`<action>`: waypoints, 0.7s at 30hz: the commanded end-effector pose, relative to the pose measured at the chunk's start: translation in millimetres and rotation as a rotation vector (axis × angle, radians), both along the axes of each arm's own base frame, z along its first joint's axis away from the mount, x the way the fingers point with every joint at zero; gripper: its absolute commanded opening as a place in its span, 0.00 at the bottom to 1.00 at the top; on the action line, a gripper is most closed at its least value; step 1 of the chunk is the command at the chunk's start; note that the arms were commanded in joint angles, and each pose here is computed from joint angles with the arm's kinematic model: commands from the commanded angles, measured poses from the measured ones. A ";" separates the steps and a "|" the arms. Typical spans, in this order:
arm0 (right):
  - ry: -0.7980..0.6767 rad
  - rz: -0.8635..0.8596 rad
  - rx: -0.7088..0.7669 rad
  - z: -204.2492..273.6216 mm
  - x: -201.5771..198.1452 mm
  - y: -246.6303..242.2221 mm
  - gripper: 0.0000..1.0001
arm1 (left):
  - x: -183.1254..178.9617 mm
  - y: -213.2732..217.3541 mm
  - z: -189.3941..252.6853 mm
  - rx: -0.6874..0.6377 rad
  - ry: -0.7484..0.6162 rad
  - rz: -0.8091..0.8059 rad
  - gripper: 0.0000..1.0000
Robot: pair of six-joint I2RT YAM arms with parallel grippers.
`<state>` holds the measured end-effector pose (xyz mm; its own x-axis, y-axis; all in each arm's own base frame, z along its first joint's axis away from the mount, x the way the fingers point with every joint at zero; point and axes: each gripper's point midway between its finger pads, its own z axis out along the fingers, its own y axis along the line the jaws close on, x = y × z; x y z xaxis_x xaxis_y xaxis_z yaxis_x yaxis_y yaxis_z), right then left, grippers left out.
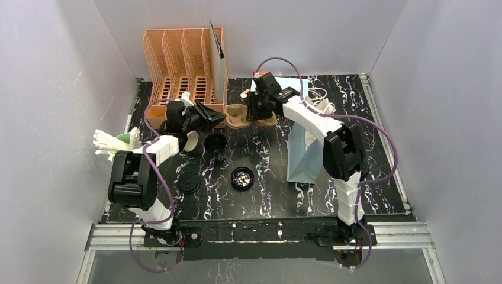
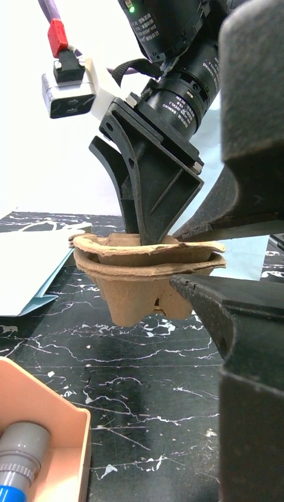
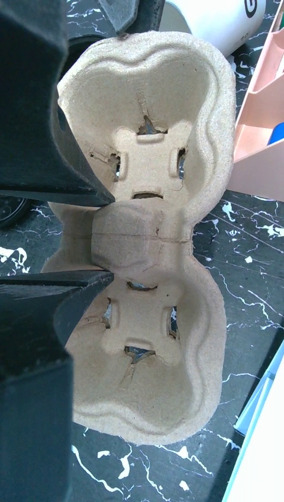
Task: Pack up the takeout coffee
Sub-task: Place the cup tray at the center of the board.
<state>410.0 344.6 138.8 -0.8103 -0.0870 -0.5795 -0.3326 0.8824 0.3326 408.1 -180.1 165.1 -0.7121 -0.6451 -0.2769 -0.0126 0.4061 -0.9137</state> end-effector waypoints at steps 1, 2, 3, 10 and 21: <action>-0.039 -0.022 0.057 27.6 9.3 -0.7 0.42 | -1.9 11.7 21.4 -0.012 -0.058 0.069 0.27; -0.039 -0.020 0.060 28.5 9.0 -0.4 0.42 | -2.2 12.1 22.0 -0.016 -0.061 0.074 0.27; -0.040 -0.020 0.063 29.2 9.4 -0.7 0.42 | -3.1 11.8 20.7 -0.020 -0.058 0.073 0.27; -0.033 -0.006 0.077 29.7 6.8 1.3 0.42 | -1.9 5.5 22.1 -0.058 -0.057 0.039 0.24; -0.028 0.013 0.105 32.5 4.2 6.2 0.42 | -0.1 0.3 20.9 -0.075 -0.043 0.005 0.19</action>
<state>410.4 344.0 140.4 -0.8253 -0.0690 -0.5605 -0.3258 0.8689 0.3728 403.8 -178.7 171.4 -0.6958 -0.6760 -0.2428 -0.0145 0.3511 -0.9362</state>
